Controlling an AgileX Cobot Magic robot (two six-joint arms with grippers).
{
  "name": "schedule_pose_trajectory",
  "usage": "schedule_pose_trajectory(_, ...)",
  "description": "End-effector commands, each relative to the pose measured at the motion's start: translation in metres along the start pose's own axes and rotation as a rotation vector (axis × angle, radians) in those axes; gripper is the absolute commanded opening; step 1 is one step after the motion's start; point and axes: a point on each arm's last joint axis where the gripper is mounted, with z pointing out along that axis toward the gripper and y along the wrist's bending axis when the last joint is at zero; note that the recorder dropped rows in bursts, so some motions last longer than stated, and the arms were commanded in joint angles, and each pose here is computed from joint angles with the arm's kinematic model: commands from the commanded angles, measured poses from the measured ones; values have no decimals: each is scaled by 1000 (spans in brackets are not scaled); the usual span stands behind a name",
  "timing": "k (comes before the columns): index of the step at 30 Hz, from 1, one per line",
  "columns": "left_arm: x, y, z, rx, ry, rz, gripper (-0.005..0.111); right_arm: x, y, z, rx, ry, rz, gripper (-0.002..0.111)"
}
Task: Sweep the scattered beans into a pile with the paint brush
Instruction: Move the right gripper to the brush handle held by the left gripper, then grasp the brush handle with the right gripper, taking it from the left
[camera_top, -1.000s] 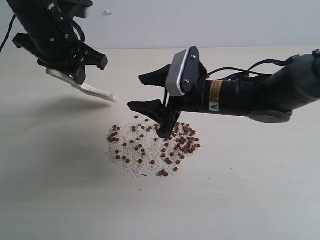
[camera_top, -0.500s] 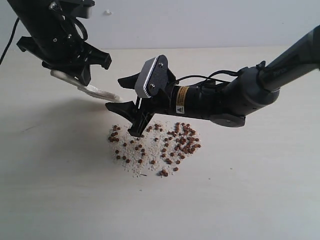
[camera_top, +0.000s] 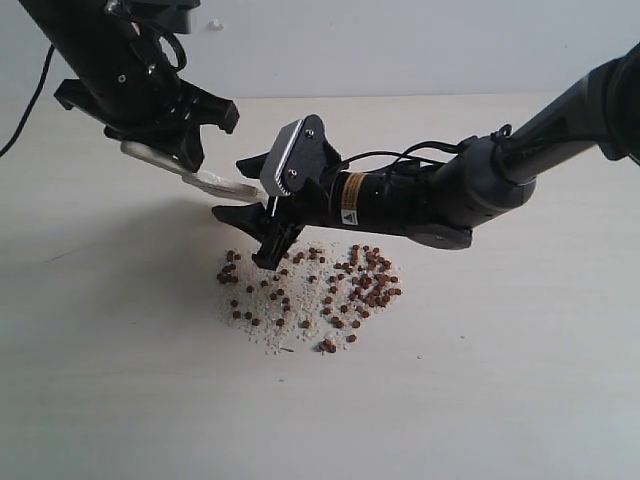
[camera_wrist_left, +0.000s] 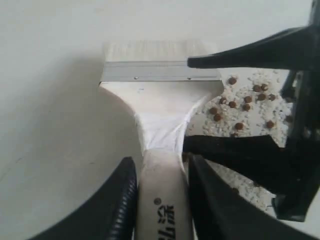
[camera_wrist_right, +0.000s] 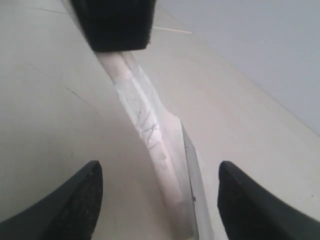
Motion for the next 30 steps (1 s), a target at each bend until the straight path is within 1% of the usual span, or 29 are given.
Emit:
schedule_pose_trajectory(1, -4, -7, -7, 69, -44, 11, 0, -2, -4, 3, 17, 13, -7, 62)
schedule_pose_trajectory(5, -4, -8, -7, 73, -46, 9, 0, -3, -5, 4, 20, 7, -8, 62)
schedule_pose_trajectory(7, -4, -8, -7, 81, -48, 10, 0, -3, -5, 4, 21, 12, -8, 58)
schedule_pose_trajectory(9, -5, -9, -7, 91, -57, 2, 0, -3, -5, 4, 21, 14, -8, 48)
schedule_pose_trajectory(11, -6, -10, -7, 104, -65, -7, 0, -3, -5, 4, 21, 14, -8, 36)
schedule_pose_trajectory(14, -6, -11, -7, 107, -70, -9, 0, -3, -5, 4, 20, 9, -5, 13)
schedule_pose_trajectory(16, -6, -11, -7, 107, -70, -9, 0, -3, -5, 4, 20, 9, -3, 0)
schedule_pose_trajectory(21, -10, -11, -8, 106, -113, 7, 1, -3, -5, 4, 21, 9, -8, 0)
schedule_pose_trajectory(22, -13, -11, -8, 106, -138, 6, 9, -3, -5, 4, 21, 9, -9, 0)
schedule_pose_trajectory(23, -14, -11, -8, 105, -150, 5, 13, -3, -5, 4, 21, 9, -18, 0)
schedule_pose_trajectory(24, -17, -10, -8, 103, -182, 3, 28, -3, -5, 4, 21, 9, -43, 0)
schedule_pose_trajectory(25, -20, -9, -9, 90, -218, 16, 47, -3, -5, 4, 21, 10, -53, 0)
schedule_pose_trajectory(26, -21, -7, -9, 81, -232, 21, 56, -3, -5, 4, 21, 10, -58, 0)
schedule_pose_trajectory(27, -25, -4, -14, 49, -291, 41, 74, -3, -5, 4, 21, 10, -60, 0)
schedule_pose_trajectory(28, -30, 0, -21, 28, -351, 33, 83, -5, -6, 3, 23, 6, -63, 0)
schedule_pose_trajectory(29, -37, 8, -41, 7, -480, 23, 83, -10, -7, 2, 27, -4, -56, 0)
schedule_pose_trajectory(30, -39, 12, -53, 4, -540, 16, 83, -13, -8, 2, 29, -9, -34, 0)
